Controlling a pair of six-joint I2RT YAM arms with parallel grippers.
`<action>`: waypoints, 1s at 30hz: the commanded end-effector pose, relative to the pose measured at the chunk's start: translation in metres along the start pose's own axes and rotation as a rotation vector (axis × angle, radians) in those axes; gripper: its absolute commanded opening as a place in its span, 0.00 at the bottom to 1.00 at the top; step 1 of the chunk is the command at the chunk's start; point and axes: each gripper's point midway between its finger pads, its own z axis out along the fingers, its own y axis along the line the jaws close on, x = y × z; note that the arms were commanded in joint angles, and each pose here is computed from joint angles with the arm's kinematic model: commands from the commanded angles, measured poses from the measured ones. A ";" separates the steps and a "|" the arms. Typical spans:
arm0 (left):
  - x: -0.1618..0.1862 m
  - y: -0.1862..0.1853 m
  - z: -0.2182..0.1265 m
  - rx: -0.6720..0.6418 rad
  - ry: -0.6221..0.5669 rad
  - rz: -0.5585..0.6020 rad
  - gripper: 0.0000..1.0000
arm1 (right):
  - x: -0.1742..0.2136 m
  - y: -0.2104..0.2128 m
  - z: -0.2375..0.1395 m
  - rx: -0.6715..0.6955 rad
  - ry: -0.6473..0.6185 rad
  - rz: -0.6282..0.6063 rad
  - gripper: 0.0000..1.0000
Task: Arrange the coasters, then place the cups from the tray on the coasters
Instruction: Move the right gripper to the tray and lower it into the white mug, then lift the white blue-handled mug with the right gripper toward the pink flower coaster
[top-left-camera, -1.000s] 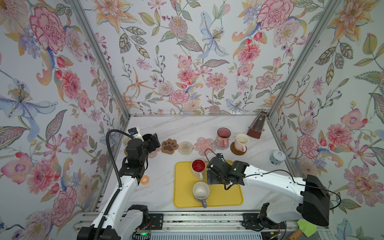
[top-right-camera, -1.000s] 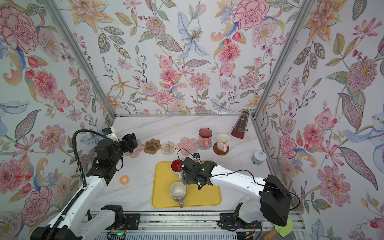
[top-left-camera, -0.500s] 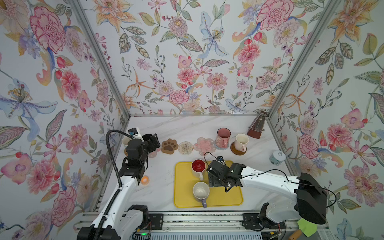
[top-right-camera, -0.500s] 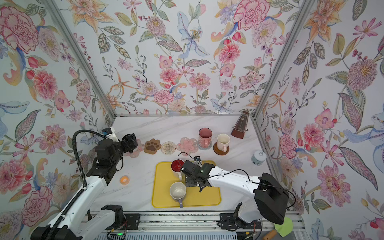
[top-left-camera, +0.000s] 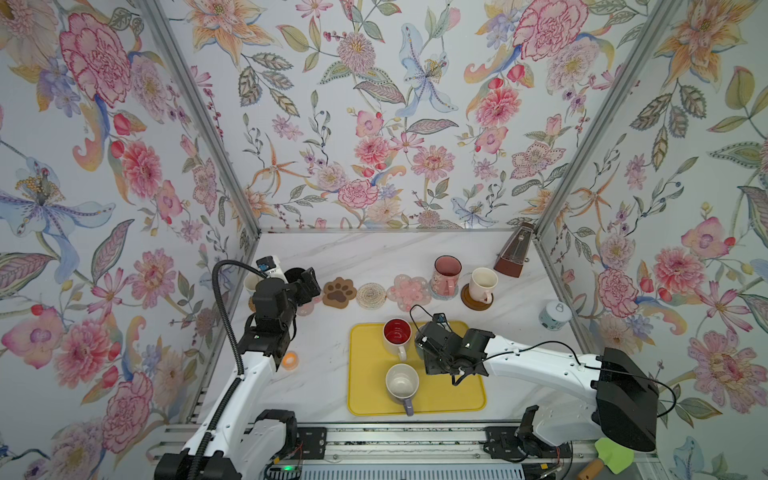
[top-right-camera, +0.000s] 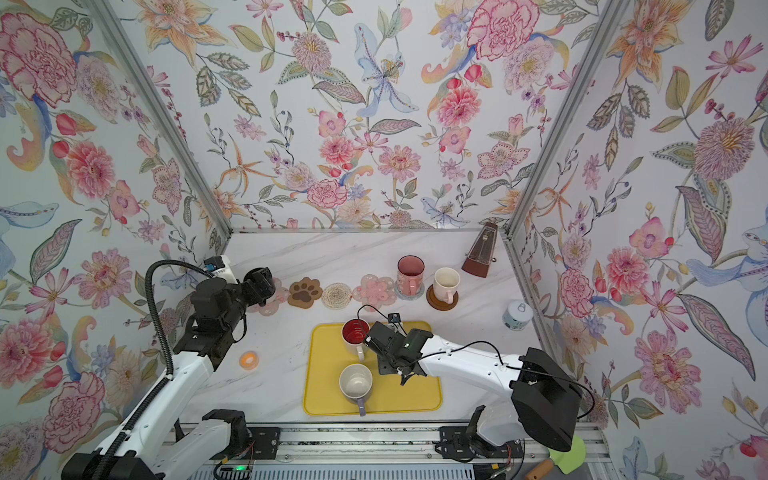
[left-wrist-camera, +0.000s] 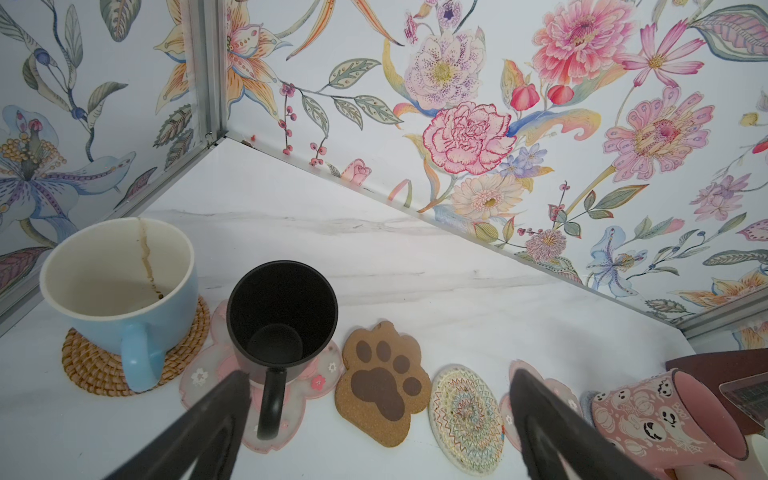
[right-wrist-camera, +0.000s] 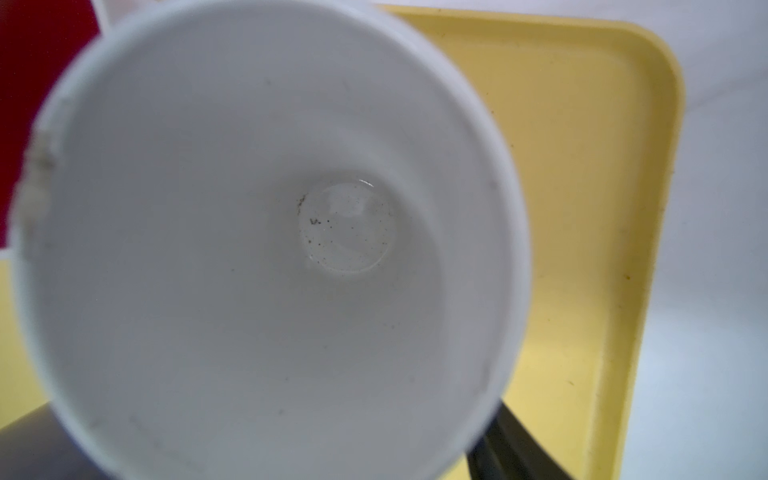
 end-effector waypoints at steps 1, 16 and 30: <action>0.003 0.004 -0.001 -0.007 0.002 -0.016 0.99 | -0.004 0.004 0.005 -0.019 -0.014 -0.009 0.52; 0.001 0.005 -0.001 -0.013 -0.004 -0.026 0.99 | -0.006 0.006 0.006 -0.019 -0.018 -0.097 0.14; 0.004 0.009 -0.002 -0.033 0.001 -0.044 0.99 | -0.051 0.010 -0.035 -0.032 -0.108 -0.142 0.00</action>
